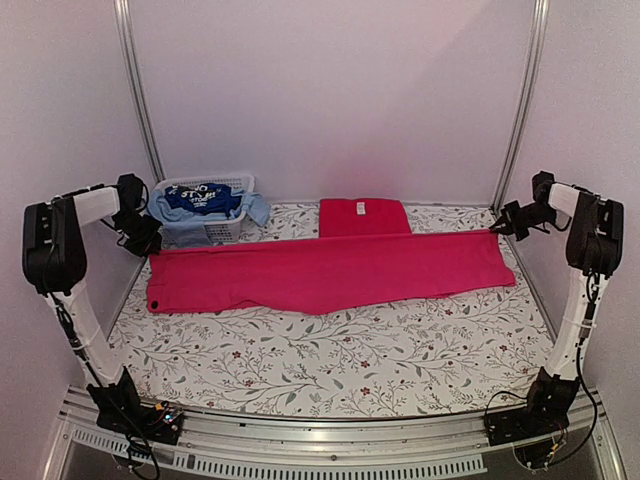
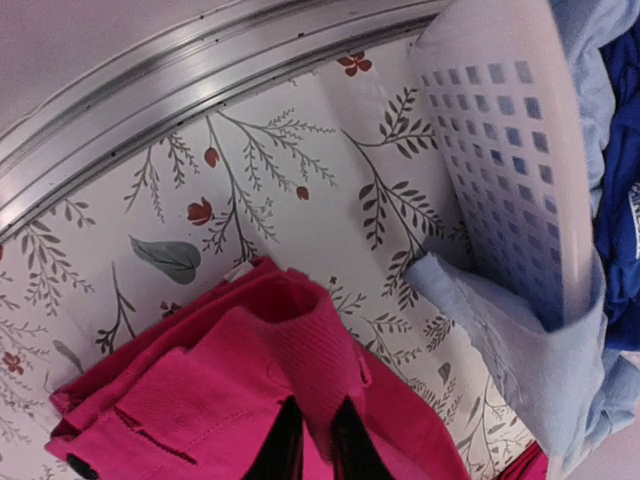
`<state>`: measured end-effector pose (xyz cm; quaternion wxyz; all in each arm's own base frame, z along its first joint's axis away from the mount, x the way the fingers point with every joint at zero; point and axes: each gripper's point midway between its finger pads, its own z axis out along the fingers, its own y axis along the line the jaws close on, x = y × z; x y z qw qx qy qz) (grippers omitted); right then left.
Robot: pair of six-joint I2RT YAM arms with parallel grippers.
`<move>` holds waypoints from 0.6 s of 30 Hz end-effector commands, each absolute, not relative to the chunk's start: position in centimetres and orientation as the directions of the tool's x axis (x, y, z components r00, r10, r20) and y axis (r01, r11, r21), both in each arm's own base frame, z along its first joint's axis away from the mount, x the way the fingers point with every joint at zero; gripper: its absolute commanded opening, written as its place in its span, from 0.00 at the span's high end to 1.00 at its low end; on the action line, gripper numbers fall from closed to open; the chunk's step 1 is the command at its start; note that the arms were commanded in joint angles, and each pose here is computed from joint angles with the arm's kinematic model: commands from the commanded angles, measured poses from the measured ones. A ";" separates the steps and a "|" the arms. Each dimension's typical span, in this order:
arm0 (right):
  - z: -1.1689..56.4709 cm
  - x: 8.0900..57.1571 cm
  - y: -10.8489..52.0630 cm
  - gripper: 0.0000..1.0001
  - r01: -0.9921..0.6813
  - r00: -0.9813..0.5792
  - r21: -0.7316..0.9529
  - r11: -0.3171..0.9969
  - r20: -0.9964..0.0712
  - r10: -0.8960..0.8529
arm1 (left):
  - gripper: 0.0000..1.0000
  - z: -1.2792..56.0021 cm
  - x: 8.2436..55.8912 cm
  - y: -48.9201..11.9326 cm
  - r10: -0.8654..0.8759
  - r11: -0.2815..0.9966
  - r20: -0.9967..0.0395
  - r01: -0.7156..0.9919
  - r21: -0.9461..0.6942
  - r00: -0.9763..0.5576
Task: Fold and stack the mixed laundry pile
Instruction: Fold the flattened trousers at the center of the board.
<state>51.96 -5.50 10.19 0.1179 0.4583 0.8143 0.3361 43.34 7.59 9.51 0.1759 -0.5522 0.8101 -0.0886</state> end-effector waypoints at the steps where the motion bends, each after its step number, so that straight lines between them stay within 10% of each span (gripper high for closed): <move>1: 7.6 54.0 -9.2 0.70 0.655 -0.531 0.642 0.399 0.016 0.847 | 0.72 8.6 47.4 10.3 -0.892 0.434 -0.306 -0.821 -0.370 -0.334; 7: 9.8 53.6 -9.3 0.22 0.559 -0.599 0.641 0.525 -0.125 0.791 | 0.03 12.2 46.9 7.7 -0.791 0.579 -0.431 -0.759 -0.298 -0.434; 18: 8.8 53.0 1.9 0.42 0.303 -0.824 0.721 0.623 -0.130 0.552 | 0.00 8.7 42.8 -1.8 -0.655 0.754 -0.351 -0.552 -0.355 -0.669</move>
